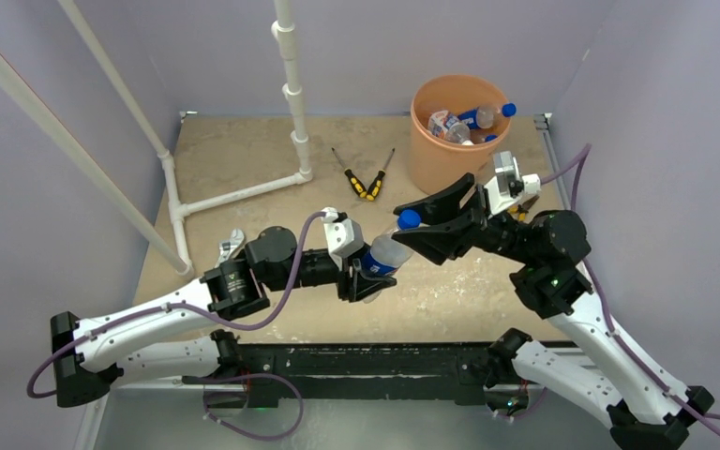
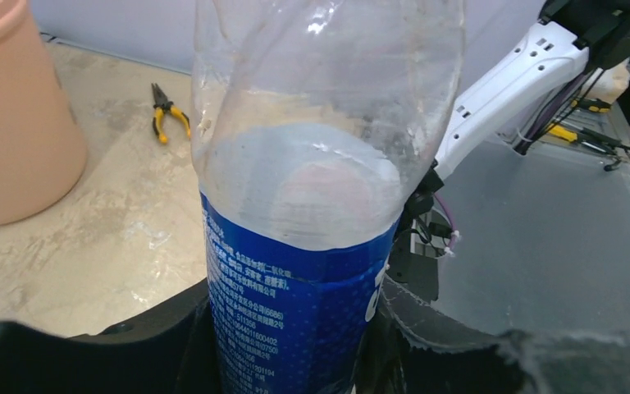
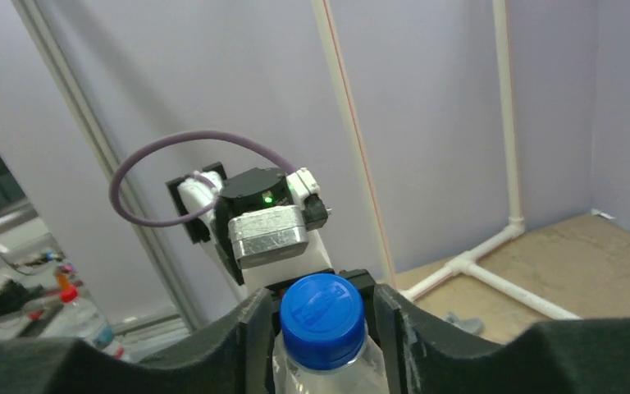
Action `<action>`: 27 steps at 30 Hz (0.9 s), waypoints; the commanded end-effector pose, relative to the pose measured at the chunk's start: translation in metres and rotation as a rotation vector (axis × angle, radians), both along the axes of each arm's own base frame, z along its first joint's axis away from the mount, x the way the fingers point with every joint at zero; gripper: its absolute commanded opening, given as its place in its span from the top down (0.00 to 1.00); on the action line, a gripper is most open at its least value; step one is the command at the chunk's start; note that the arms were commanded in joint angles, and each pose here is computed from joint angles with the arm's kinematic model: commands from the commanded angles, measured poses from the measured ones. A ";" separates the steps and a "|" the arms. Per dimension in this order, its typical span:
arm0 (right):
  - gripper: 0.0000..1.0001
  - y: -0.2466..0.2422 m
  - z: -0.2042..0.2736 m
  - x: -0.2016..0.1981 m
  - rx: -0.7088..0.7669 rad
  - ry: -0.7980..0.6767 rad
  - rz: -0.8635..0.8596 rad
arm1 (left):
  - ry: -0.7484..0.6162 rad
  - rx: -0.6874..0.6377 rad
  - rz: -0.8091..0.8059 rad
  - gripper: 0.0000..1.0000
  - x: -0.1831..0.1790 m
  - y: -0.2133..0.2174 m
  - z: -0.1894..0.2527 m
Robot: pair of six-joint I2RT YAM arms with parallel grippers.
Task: Put the plastic bottles in the bin
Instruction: Place the plastic bottle in the trash bin.
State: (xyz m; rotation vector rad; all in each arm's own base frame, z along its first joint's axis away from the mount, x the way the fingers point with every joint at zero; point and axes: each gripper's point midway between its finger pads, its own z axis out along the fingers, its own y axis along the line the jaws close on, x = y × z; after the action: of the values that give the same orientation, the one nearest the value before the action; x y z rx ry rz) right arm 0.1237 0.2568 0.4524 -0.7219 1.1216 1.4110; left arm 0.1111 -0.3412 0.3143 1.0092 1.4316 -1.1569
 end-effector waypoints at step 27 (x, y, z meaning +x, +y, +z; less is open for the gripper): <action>0.69 -0.002 0.001 0.055 -0.089 0.180 -0.250 | -0.065 -0.038 0.131 0.69 0.026 0.002 0.026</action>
State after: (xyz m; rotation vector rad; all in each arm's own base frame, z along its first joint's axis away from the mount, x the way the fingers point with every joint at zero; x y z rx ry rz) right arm 0.1767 0.2598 0.4403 -0.5156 1.4057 1.2705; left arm 0.1387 -0.3390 0.2988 0.9366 1.5180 -1.0173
